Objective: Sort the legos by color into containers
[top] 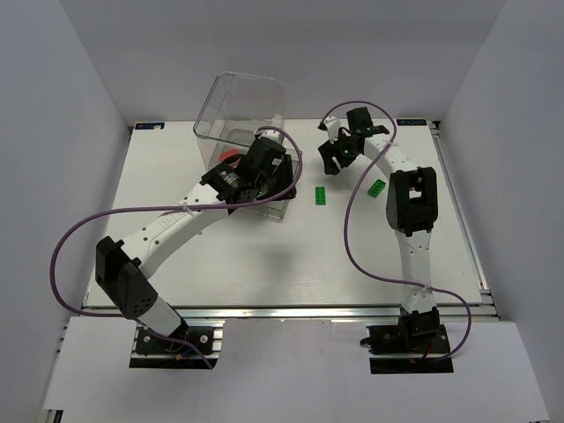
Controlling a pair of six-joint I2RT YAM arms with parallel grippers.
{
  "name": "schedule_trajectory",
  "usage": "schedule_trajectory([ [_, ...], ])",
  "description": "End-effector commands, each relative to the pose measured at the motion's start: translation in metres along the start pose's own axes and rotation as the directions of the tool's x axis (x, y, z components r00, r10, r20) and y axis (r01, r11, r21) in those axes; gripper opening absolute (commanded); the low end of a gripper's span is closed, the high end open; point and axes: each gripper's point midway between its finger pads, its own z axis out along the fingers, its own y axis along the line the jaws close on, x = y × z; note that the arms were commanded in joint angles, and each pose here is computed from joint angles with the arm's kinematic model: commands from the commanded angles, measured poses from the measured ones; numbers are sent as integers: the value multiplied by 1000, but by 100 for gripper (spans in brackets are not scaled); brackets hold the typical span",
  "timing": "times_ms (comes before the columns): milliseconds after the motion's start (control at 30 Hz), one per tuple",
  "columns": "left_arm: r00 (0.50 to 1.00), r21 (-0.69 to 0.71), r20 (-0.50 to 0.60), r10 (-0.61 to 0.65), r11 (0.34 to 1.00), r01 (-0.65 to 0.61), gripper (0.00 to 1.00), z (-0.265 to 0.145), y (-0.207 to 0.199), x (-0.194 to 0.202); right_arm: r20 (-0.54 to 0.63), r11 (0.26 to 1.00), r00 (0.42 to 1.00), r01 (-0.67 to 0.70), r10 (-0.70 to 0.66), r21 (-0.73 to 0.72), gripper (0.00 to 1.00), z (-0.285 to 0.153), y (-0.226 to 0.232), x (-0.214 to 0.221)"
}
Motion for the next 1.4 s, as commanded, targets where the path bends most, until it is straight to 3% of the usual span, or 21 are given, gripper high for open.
schedule_trajectory([
  [0, 999, 48, 38, -33, 998, 31, 59, -21, -7, -9, 13, 1000, 1000, 27, -27, 8, 71, 11, 1, -2],
  [167, 998, 51, 39, -47, 998, 45, 59, -23, -5, -7, 26, 999, 999, 32, -32, -11, 60, 16, 4, -4],
  [267, 997, 55, 43, -59, 997, 57, 59, -26, -4, -5, 22, 1000, 999, 27, -26, -17, 42, 18, 4, -1],
  [367, 997, 55, 43, -65, 997, 63, 59, -28, -2, -4, 19, 1000, 1000, 22, -22, -12, 35, 19, 3, 1],
  [467, 997, 66, 45, -69, 996, 66, 59, -30, -4, -4, 38, 1000, 999, 21, -21, -17, 19, 13, 3, -5],
  [567, 996, 97, 59, -69, 993, 63, 59, -34, -10, -9, 101, 997, 994, 41, -34, -70, 6, -6, 15, -25],
  [667, 995, 143, 80, -62, 988, 50, 59, -39, -17, -13, 205, 984, 976, 107, -76, -142, 0, -33, 38, -52],
  [867, 991, 184, 122, -64, 982, 41, 59, -50, -19, -19, 351, 954, 933, 177, -84, -243, 0, -58, 80, -100],
  [1133, 989, 178, 131, -76, 983, 52, 59, -56, -15, -19, 378, 939, 925, 170, -47, -299, 1, -37, 114, -132],
  [1200, 988, 176, 128, -83, 983, 59, 59, -55, -14, -17, 381, 943, 924, 158, -36, -294, 6, -29, 118, -137],
  [1267, 988, 180, 126, -89, 981, 65, 58, -57, -14, -16, 363, 951, 932, 104, 9, -292, 19, -19, 118, -137],
  [1367, 988, 186, 121, -97, 980, 74, 58, -56, -15, -14, 348, 959, 937, 75, 26, -273, 47, -4, 118, -137],
])
